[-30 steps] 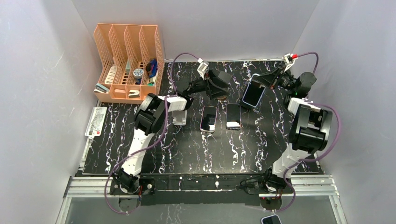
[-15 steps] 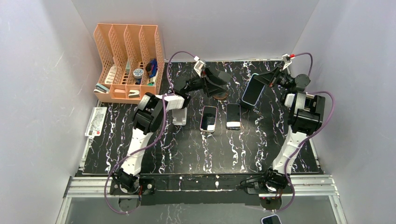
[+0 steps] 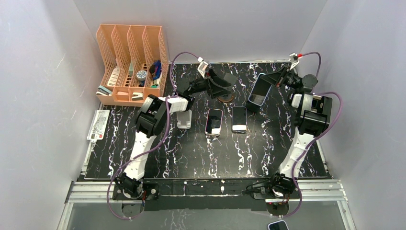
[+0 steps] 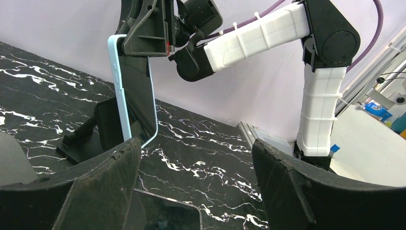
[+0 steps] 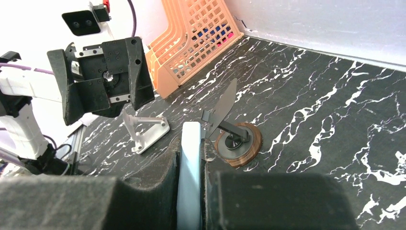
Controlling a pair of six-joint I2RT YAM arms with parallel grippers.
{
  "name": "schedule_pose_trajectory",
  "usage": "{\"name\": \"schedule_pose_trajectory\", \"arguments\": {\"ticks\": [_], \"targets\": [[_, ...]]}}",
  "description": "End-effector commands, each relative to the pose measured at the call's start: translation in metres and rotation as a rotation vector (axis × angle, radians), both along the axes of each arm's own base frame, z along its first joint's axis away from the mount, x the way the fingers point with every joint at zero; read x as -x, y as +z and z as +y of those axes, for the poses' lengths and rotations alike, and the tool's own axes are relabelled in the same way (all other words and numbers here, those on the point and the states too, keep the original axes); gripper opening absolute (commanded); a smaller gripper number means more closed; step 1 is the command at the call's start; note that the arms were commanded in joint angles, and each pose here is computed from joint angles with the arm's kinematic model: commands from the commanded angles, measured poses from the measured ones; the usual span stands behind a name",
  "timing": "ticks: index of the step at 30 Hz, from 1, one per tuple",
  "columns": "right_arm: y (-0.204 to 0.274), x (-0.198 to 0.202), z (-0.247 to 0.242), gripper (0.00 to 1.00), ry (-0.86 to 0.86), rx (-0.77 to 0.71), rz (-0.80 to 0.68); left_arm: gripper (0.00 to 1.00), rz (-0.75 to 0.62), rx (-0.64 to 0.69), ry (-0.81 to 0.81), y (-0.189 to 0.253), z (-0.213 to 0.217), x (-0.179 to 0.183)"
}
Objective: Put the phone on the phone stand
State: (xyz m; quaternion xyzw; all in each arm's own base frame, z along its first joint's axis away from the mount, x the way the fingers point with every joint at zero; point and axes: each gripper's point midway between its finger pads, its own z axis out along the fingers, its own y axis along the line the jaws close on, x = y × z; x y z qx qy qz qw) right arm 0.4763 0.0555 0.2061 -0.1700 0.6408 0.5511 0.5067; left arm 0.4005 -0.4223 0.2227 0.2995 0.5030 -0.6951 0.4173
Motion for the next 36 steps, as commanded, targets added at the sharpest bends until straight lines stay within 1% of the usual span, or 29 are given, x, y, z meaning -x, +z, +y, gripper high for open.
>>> {"name": "schedule_pose_trajectory", "arguments": {"ticks": [1, 9, 36], "targets": [[0.038, -0.003, 0.007, 0.01, 0.002, 0.073, -0.273, 0.82, -0.136, 0.06, -0.011, 0.037, 0.006, 0.007], [0.031, -0.008, 0.018, 0.01, -0.002, 0.132, -0.276, 0.82, -0.14, 0.053, -0.015, 0.035, 0.009, 0.006], [0.014, -0.002, 0.009, 0.01, -0.008, 0.133, -0.238, 0.82, -0.118, 0.047, -0.021, 0.028, 0.007, 0.004]]}}
